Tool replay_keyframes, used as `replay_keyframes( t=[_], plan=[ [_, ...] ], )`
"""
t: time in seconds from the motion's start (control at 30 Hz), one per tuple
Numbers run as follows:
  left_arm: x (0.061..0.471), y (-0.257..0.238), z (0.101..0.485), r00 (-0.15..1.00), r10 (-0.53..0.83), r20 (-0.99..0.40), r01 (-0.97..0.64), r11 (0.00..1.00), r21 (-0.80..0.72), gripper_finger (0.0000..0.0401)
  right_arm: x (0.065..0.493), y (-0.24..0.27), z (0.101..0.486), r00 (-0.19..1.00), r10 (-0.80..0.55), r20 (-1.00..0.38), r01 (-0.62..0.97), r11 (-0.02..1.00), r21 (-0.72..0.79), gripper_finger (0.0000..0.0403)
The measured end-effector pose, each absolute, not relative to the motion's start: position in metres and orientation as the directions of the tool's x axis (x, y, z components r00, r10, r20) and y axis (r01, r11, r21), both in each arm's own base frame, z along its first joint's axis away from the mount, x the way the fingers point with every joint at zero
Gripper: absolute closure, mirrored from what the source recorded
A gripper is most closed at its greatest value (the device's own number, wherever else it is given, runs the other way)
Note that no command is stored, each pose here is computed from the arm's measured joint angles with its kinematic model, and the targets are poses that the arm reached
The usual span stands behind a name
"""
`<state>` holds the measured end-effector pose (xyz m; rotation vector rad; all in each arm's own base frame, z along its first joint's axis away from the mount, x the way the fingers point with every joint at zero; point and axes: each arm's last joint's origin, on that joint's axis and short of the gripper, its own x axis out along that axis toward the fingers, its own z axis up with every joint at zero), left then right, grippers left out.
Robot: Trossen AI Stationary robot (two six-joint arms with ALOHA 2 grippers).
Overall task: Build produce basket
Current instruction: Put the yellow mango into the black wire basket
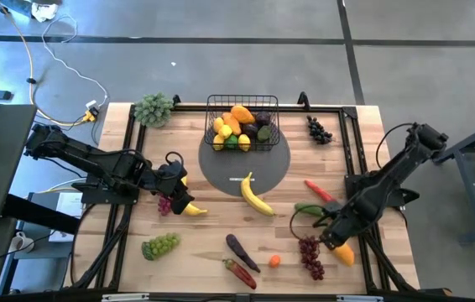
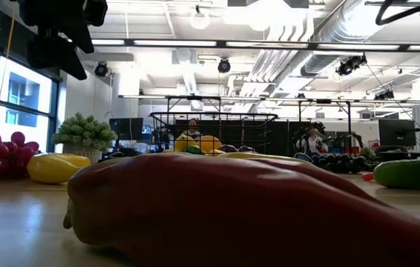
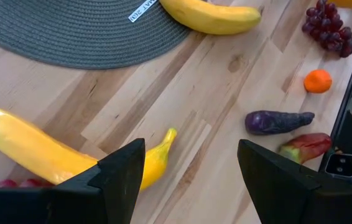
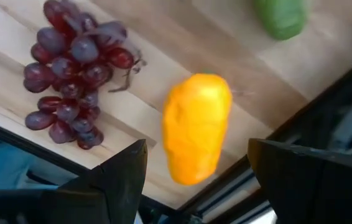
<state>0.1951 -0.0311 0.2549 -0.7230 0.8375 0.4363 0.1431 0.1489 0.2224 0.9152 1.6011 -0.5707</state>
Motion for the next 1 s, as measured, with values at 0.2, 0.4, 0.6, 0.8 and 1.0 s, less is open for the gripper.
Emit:
replay_keyframes(
  t=[0.2,0.4,0.6,0.8,1.0],
  plan=[
    [0.195,-0.031,0.255,0.604,0.069,-0.794,-0.599,0.696,-0.396,0.0153,0.148,0.166,0.206,-0.081,0.247,-0.966,0.819,0.569,0.077,0.0143],
    [0.195,-0.032,0.255,0.603,0.052,-0.796,-0.584,0.709,-0.396,0.0153,0.152,0.178,0.189,-0.14,0.236,-0.962,0.823,0.568,0.019,0.0143],
    [0.195,-0.032,0.255,0.603,0.053,-0.796,-0.585,0.708,-0.396,0.0153,0.156,0.183,0.178,-0.166,0.215,-0.963,0.832,0.554,-0.02,0.0143],
    [0.195,-0.031,0.255,0.603,0.053,-0.796,-0.585,0.708,-0.396,0.0153,0.158,0.186,0.166,-0.219,0.192,-0.957,0.829,0.553,-0.079,0.0143],
    [0.195,-0.031,0.255,0.603,0.053,-0.796,-0.583,0.711,-0.394,0.0153,0.159,0.188,0.16,-0.246,0.18,-0.952,0.827,0.551,-0.11,0.0145]
  ],
)
